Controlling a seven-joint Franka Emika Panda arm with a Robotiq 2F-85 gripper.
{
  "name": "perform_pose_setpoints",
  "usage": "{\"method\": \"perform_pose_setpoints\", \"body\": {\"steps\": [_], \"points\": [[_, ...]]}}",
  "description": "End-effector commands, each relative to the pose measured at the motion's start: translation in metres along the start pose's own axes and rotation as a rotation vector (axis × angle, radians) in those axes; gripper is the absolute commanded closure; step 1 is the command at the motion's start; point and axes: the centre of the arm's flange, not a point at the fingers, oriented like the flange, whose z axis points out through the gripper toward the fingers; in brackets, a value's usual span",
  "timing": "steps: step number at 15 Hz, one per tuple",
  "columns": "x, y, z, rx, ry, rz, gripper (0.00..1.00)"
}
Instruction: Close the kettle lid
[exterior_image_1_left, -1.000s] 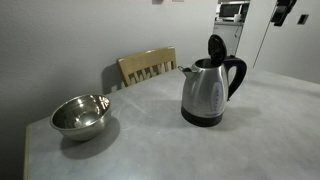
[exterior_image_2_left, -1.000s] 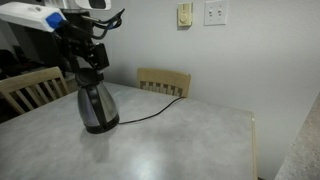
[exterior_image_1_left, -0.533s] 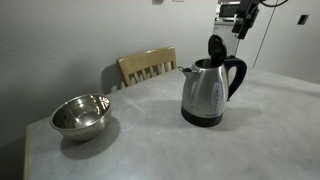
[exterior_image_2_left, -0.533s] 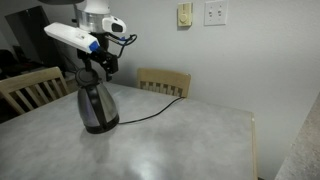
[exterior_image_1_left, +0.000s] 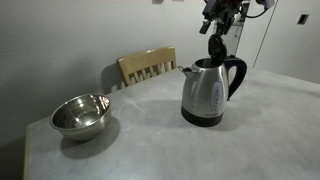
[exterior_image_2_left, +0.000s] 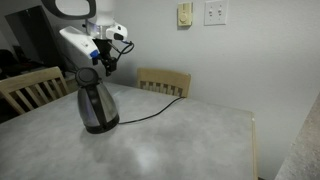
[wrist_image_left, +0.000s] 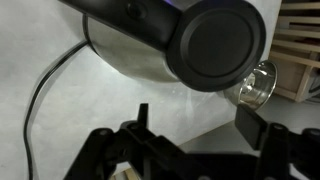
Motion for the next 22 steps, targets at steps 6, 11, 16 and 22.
{"method": "perform_pose_setpoints", "body": {"steps": [6, 11, 16, 22], "points": [[-0.018, -0.003, -0.023, -0.022, 0.177, 0.290, 0.76], [-0.041, 0.006, -0.015, -0.089, 0.085, 0.570, 1.00], [-0.055, 0.011, -0.003, -0.042, 0.006, 0.636, 1.00], [-0.060, 0.000, 0.004, 0.051, -0.109, 0.586, 1.00]]}}
